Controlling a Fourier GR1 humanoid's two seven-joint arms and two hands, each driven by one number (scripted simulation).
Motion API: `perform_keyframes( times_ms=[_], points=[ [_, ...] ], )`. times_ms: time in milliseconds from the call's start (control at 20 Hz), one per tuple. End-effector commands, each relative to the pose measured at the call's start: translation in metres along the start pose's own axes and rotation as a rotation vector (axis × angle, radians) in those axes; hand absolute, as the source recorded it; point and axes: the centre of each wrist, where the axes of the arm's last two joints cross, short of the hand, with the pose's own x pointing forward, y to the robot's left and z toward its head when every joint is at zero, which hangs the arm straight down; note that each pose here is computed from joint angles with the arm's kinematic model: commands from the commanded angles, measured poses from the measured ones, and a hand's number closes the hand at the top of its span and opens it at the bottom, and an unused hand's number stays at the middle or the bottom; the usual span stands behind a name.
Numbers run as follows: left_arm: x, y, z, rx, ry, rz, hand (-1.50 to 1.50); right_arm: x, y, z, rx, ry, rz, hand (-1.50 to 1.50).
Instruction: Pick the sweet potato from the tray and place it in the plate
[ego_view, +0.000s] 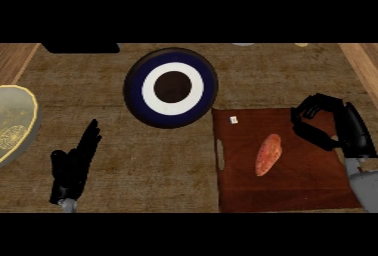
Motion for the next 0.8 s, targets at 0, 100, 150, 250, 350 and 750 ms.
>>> perform_keyframes(
  times_ms=[0,100,150,250,350,750],
  points=[
    [0.002,0.001,-0.002,0.055,0.039,0.018,0.0,-0.027,0.044,0.048,-0.223,0.044,-0.128,1.5],
    [0.001,0.009,-0.005,0.066,0.031,0.012,0.0,-0.006,0.064,0.042,-0.254,0.036,-0.483,-1.5],
    [0.002,0.007,-0.008,0.075,0.036,0.018,0.0,-0.008,0.064,0.053,-0.237,-0.027,-0.536,-1.5],
    [0.003,0.004,-0.008,0.052,0.046,0.022,0.0,-0.037,0.062,0.073,-0.16,-0.148,-0.525,-1.5],
    [0.006,-0.007,-0.007,0.048,0.024,0.005,0.0,-0.056,0.063,0.096,-0.004,-0.155,-0.438,-1.5],
    [0.01,0.0,-0.015,0.067,0.029,0.003,0.0,-0.042,0.009,0.069,0.136,-0.057,0.146,-1.5]
  ],
)
